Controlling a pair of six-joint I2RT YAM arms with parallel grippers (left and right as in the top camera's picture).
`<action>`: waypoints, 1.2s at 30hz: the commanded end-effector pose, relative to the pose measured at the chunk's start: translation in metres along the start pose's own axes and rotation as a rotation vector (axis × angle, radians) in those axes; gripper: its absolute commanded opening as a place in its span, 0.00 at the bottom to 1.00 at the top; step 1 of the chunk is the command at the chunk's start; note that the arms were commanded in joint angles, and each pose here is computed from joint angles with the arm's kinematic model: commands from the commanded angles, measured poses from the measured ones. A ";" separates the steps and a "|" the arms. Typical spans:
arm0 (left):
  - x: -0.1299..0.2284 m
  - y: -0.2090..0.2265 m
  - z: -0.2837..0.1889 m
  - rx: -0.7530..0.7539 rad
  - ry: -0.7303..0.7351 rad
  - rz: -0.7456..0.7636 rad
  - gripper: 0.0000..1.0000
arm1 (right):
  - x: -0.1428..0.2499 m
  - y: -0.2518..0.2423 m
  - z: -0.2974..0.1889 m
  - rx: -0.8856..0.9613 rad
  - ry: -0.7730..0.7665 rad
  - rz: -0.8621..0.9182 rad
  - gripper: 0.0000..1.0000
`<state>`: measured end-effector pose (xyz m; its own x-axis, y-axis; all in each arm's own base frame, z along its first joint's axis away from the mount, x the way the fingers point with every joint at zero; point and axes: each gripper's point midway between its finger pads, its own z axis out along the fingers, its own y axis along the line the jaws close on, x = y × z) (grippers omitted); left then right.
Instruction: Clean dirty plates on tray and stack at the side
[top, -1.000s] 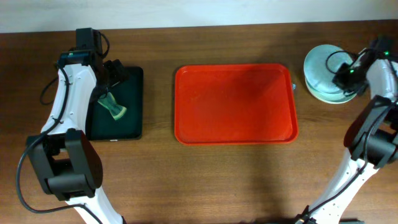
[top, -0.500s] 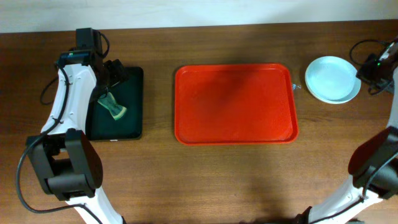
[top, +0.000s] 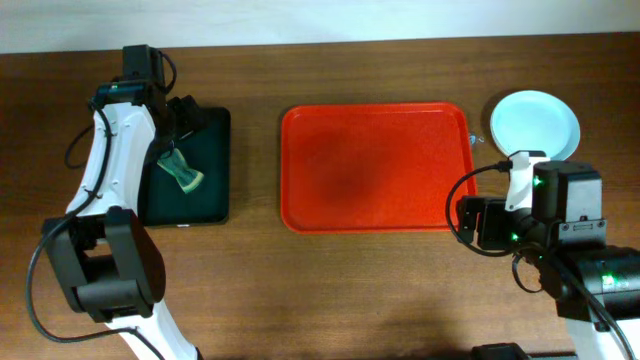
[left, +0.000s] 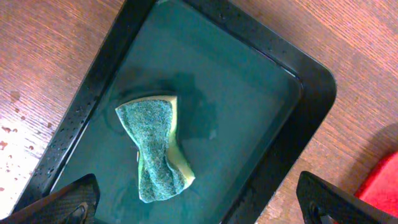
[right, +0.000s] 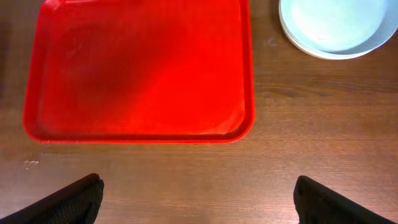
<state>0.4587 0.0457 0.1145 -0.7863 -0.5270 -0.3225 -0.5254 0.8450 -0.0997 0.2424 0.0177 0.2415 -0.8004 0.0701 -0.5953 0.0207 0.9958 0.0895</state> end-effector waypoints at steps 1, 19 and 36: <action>-0.004 -0.001 -0.006 0.008 -0.016 0.008 0.99 | 0.005 0.001 0.009 0.004 0.033 0.000 0.98; -0.004 -0.001 -0.006 0.008 -0.016 0.008 0.99 | 0.045 0.009 0.036 -0.171 -0.786 -0.051 0.98; -0.004 -0.001 -0.006 0.008 -0.016 0.008 0.99 | 0.048 -0.010 0.070 -0.073 -0.844 -0.019 0.98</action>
<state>0.4594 0.0455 0.1154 -0.7857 -0.5266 -0.3245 -0.5247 0.8453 -0.1013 0.2456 0.0159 0.1584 -0.0836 0.1065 -0.9908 -0.0577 0.9921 0.1116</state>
